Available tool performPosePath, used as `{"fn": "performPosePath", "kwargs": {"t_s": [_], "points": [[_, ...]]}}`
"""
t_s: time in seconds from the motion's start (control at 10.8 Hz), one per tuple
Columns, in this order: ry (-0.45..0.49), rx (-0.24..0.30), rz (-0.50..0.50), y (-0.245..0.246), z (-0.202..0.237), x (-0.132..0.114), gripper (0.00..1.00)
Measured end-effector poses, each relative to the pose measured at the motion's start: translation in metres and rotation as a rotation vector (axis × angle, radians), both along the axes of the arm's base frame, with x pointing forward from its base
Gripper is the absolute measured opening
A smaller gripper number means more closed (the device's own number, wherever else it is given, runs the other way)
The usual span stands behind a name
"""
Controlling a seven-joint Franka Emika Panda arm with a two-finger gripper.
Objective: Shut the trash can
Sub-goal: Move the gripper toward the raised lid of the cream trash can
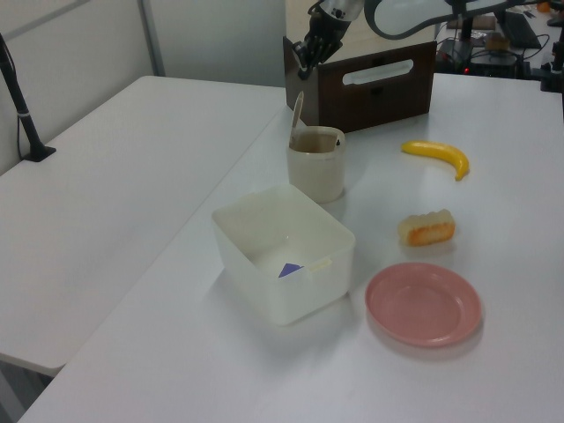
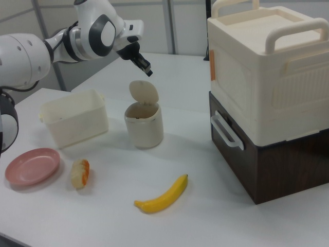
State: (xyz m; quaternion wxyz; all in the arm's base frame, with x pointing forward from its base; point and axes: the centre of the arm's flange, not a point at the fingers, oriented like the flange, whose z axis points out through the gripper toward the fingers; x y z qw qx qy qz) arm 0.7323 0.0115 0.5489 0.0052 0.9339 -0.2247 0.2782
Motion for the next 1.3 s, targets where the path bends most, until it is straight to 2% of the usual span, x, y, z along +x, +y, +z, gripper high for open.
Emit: {"fn": "performPosePath", "kwargs": {"t_s": [0.28,0.46,0.84,1.3], "points": [[-0.001,-0.049,-0.004,0.029,-0.028,0.009,0.01],[0.007,-0.063,-0.011,0.031,-0.044,0.014,0.01],[0.004,-0.07,-0.011,0.03,-0.044,0.015,0.01],[0.015,-0.105,-0.014,0.027,-0.041,0.011,0.01]]}}
